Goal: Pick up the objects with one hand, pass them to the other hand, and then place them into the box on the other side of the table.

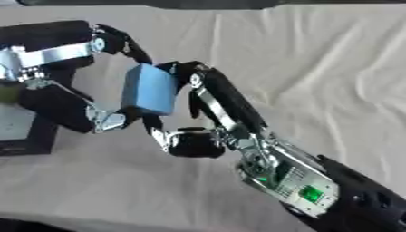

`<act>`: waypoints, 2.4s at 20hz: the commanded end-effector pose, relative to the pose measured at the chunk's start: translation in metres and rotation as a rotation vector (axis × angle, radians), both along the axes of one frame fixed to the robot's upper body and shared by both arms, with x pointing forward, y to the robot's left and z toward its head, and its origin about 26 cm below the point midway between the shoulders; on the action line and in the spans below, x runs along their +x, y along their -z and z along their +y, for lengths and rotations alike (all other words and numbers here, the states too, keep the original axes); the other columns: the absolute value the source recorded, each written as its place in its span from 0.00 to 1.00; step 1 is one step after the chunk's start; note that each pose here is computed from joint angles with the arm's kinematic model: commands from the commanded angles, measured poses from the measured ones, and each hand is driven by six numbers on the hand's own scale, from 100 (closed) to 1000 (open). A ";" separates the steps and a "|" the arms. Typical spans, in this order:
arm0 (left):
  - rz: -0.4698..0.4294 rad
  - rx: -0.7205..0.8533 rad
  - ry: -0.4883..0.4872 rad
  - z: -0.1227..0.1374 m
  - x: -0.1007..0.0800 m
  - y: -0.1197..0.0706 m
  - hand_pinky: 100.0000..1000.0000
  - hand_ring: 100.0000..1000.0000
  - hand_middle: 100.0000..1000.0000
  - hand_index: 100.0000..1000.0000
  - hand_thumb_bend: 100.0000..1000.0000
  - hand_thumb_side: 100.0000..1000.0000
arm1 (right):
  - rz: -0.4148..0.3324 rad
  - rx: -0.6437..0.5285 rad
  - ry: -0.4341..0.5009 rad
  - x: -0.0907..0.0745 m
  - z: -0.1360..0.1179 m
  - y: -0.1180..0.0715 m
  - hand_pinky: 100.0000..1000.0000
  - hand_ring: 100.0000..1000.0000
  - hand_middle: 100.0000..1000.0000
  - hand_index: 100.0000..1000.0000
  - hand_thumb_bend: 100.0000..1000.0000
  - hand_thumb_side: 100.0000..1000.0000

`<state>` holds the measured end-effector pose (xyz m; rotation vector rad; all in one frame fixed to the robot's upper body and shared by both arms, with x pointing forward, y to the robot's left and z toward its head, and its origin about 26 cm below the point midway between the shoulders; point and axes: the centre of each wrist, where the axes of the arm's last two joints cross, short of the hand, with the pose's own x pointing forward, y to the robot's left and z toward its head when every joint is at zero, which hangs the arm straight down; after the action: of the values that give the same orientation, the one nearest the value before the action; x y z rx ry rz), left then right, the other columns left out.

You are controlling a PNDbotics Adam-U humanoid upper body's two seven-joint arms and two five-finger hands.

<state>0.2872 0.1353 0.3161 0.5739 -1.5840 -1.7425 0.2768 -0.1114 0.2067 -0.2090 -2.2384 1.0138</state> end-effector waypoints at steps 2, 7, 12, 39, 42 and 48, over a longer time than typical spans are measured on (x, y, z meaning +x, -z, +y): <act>-0.012 -0.002 -0.024 -0.001 -0.003 -0.006 0.91 0.89 0.75 0.85 0.20 0.32 | -0.035 0.008 -0.025 -0.004 0.003 -0.008 0.17 0.54 0.38 0.50 0.00 0.01; -0.010 -0.001 -0.021 -0.002 -0.003 -0.005 0.91 0.89 0.75 0.85 0.18 0.31 | -0.035 0.012 -0.019 -0.004 0.003 -0.008 0.16 0.53 0.38 0.49 0.00 0.00; -0.015 0.000 -0.027 -0.004 -0.003 -0.004 0.90 0.88 0.74 0.84 0.13 0.19 | -0.038 0.015 -0.017 -0.005 0.004 -0.008 0.16 0.53 0.38 0.49 0.00 0.15; -0.121 -0.154 -0.097 -0.005 -0.003 0.001 0.69 0.60 0.35 0.36 0.00 0.12 | -0.036 0.026 0.016 -0.004 0.002 -0.007 0.23 0.57 0.43 0.57 0.00 0.00; -0.116 -0.160 -0.097 -0.004 -0.003 0.001 0.69 0.59 0.35 0.35 0.00 0.11 | -0.037 0.015 0.021 -0.004 0.002 -0.007 0.26 0.60 0.46 0.60 0.00 0.00; -0.122 -0.155 -0.095 -0.002 -0.002 0.002 0.69 0.59 0.34 0.34 0.00 0.11 | -0.053 -0.046 0.020 -0.004 0.001 -0.007 0.33 0.67 0.55 0.73 0.00 0.00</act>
<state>0.2835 0.1256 0.3048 0.6213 -1.7168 -1.5492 0.2782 -0.1118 0.2099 -0.2848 -2.2320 1.0209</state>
